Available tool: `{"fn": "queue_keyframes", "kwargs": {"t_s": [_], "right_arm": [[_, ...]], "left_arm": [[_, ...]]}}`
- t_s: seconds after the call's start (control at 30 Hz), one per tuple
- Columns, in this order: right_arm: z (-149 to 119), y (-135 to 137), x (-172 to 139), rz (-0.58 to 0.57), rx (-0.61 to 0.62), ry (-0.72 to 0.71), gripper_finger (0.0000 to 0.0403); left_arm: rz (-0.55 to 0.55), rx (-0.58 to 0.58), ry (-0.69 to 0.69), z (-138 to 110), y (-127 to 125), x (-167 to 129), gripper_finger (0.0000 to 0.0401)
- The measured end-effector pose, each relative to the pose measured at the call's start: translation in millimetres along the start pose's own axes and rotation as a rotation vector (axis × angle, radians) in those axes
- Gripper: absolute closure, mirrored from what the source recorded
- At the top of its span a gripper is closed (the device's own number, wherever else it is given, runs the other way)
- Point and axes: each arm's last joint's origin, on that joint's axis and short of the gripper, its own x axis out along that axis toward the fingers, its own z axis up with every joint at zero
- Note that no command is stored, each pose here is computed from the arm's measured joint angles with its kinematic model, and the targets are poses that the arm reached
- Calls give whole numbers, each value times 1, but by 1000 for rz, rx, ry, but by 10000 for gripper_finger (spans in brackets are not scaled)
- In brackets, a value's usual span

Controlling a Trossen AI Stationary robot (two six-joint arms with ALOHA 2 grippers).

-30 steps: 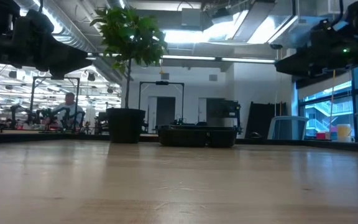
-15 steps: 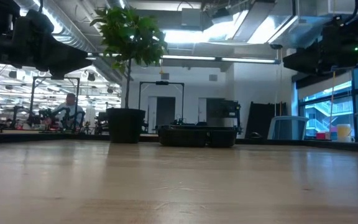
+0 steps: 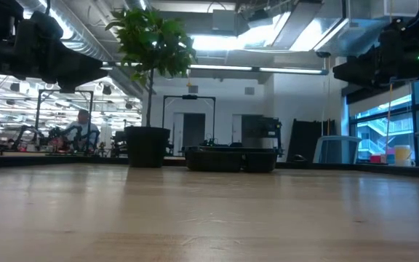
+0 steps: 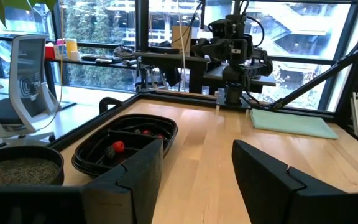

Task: Pick and placing Produce into tupperware
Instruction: Return to Home Position

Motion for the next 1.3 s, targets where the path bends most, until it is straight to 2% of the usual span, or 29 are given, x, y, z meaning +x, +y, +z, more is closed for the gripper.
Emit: {"fn": "queue_keyframes", "kwargs": {"t_s": [0.63, 0.77, 1.1, 1.3], "right_arm": [[0, 1, 0, 14, -27, -10, 242], [-15, 1, 5, 25, -26, -64, 242], [-13, 2, 5, 24, -23, -73, 242], [-18, 1, 5, 24, -26, -21, 242]], "left_arm": [[-2, -1, 0, 0, 0, 0, 215], [-3, -1, 0, 0, 0, 0, 215], [-3, 3, 0, 0, 0, 0, 215], [-3, 122, 0, 0, 0, 0, 215]]}}
